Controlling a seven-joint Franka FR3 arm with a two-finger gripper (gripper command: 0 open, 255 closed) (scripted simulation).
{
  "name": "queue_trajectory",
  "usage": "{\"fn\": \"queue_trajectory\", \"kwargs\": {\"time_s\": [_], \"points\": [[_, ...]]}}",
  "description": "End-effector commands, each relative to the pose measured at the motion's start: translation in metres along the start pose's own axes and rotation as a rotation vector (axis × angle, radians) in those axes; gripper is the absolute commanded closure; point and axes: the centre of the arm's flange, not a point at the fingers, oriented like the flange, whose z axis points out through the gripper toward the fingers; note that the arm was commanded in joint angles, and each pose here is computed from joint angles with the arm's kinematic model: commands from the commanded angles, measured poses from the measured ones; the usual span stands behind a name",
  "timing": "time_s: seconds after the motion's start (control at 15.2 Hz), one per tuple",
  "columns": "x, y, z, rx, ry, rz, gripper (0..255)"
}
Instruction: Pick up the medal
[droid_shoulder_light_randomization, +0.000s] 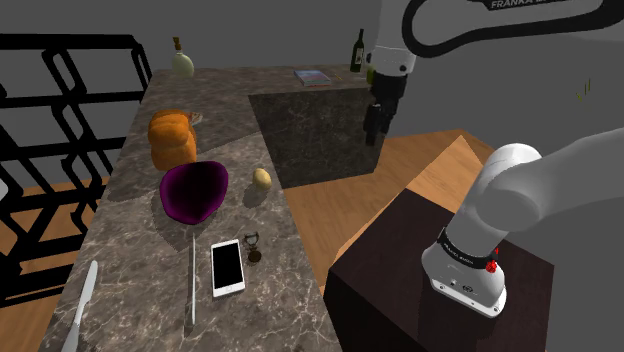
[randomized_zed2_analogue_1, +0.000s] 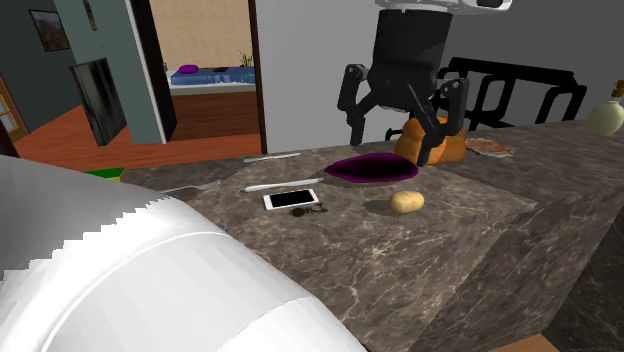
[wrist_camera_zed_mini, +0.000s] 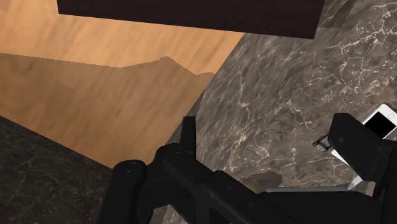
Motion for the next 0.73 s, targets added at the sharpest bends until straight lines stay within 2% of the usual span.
{"fn": "queue_trajectory", "kwargs": {"time_s": [0.0, 0.66], "points": [[0.007, -0.017, 0.016, 0.001, 0.012, 0.005, 0], [0.05, -0.106, 0.1, 0.0, 0.058, 0.022, 0]]}}
